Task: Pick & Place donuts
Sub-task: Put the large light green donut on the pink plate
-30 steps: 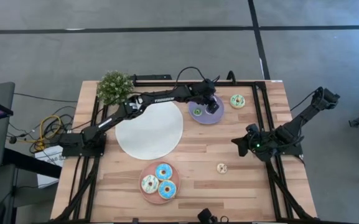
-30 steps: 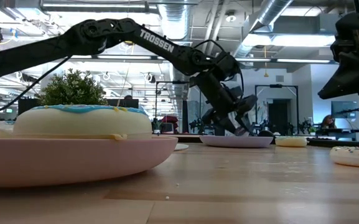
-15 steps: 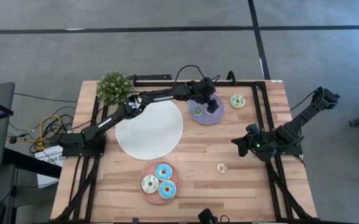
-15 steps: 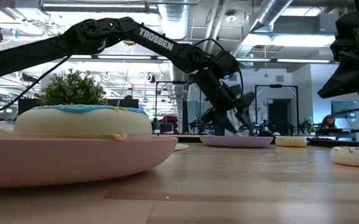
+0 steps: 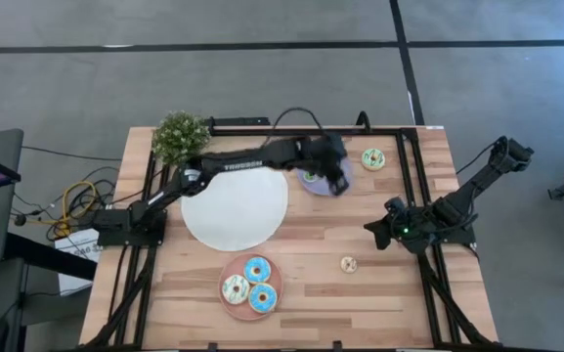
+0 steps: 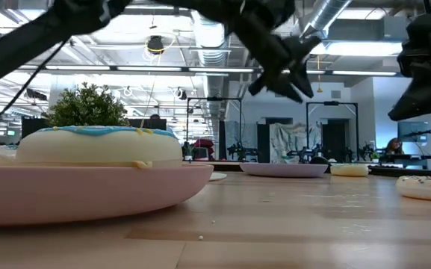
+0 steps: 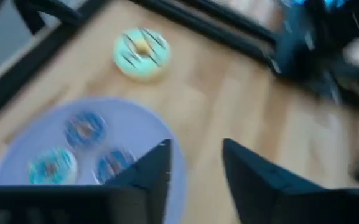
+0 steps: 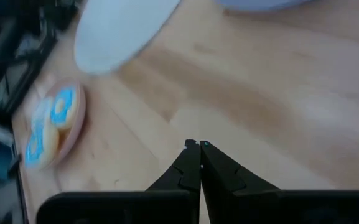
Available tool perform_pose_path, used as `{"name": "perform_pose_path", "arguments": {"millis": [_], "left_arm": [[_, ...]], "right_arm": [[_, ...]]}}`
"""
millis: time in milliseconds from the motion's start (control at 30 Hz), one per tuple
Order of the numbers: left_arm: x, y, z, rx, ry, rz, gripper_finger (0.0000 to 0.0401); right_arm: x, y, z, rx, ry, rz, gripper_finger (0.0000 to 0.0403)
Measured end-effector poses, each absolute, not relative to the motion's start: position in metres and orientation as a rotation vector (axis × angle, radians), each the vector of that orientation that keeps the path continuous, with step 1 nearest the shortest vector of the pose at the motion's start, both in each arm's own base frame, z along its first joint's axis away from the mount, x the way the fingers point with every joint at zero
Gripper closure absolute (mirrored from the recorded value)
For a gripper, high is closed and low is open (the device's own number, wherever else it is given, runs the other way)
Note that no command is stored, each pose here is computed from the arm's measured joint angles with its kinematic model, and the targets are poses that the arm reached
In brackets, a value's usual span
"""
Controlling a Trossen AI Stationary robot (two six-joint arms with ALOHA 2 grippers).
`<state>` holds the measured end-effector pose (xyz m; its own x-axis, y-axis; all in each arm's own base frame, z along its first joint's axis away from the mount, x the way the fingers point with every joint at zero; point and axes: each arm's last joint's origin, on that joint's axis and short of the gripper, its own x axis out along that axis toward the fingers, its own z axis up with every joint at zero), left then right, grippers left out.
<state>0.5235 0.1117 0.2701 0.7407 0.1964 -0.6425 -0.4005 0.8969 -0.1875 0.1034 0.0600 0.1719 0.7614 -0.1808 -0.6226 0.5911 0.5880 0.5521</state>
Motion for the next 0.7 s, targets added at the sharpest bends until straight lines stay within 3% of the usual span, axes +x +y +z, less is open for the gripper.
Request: {"name": "perform_pose_path", "arguments": {"millis": [167,333,500,700], "left_arm": [[0.516,0.045,0.275,-0.227,0.81,0.279,0.0385],[0.518,-0.035,0.284,-0.229,0.79,-0.024,0.039],[0.509,-0.102,0.27,-0.138,0.821,0.003,0.0398],[0.505,-0.123,0.263,-0.141,0.836,0.004,0.04]], "right_arm": [[0.101,0.066,0.17,0.794,0.709,-0.352,0.0403],[0.098,0.07,0.169,0.77,0.749,-0.298,0.0403],[0.097,0.071,0.169,0.766,0.754,-0.287,0.0403],[0.099,0.073,0.172,0.793,0.732,-0.267,0.0403]]}}
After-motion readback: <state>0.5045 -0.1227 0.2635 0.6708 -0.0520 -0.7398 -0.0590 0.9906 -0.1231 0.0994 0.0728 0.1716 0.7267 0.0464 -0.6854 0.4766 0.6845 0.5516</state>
